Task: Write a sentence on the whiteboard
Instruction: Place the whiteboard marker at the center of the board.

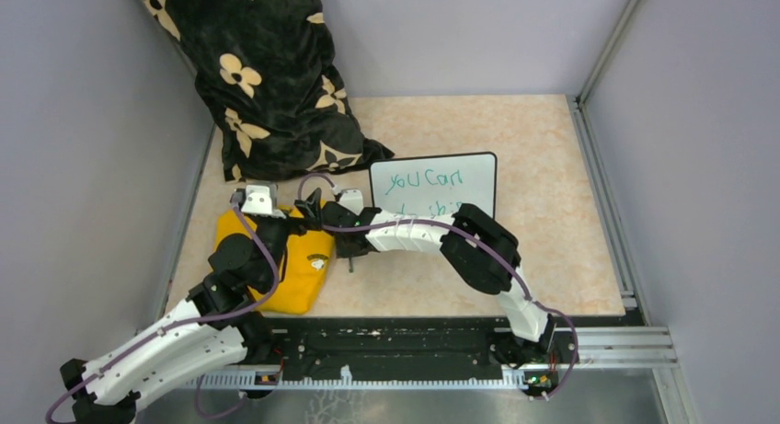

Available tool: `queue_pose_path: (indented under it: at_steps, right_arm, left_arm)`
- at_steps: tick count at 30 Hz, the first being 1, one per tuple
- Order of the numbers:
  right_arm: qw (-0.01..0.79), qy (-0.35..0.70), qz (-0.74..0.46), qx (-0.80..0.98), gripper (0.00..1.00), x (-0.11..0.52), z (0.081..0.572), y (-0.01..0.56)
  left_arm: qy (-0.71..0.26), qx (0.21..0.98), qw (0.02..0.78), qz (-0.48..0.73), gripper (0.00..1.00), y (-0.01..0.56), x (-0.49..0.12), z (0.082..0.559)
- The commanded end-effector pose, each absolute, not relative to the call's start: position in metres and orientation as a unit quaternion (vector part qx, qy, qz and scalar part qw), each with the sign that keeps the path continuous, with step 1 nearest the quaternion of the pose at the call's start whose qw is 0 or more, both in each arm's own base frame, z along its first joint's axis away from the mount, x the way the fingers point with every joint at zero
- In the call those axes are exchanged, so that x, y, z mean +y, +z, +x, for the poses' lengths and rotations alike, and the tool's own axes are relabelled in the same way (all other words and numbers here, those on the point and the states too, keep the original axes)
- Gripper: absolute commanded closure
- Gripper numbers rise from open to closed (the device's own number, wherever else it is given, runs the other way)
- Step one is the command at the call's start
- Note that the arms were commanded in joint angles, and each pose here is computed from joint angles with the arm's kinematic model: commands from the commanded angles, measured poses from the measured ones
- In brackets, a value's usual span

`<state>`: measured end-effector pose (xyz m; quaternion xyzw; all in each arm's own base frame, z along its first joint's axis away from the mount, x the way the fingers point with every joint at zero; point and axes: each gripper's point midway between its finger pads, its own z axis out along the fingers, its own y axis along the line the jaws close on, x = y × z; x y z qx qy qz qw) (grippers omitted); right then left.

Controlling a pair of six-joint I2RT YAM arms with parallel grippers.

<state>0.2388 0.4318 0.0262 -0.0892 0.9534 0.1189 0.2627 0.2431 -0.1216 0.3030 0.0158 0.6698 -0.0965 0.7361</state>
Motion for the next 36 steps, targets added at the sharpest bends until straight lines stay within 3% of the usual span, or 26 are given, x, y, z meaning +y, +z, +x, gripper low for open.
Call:
queue_pose_path:
  at_steps: [1, 16, 36]
  right_arm:
    - [0.281, 0.165, -0.097, 0.94, 0.67, 0.437, 0.238, 0.064]
    - [0.304, 0.194, -0.113, 0.926, 0.53, 0.432, 0.23, 0.089]
    - [0.395, 0.253, -0.138, 0.872, 0.55, 0.414, 0.234, 0.167]
  left_arm:
    - [-0.124, 0.658, 0.742, 0.014, 0.02, 0.313, -0.123, 0.237]
    - [-0.18, 0.611, 0.771, -0.009, 0.02, 0.336, -0.108, 0.219]
    - [-0.132, 0.622, 0.769, -0.067, 0.02, 0.327, -0.09, 0.23]
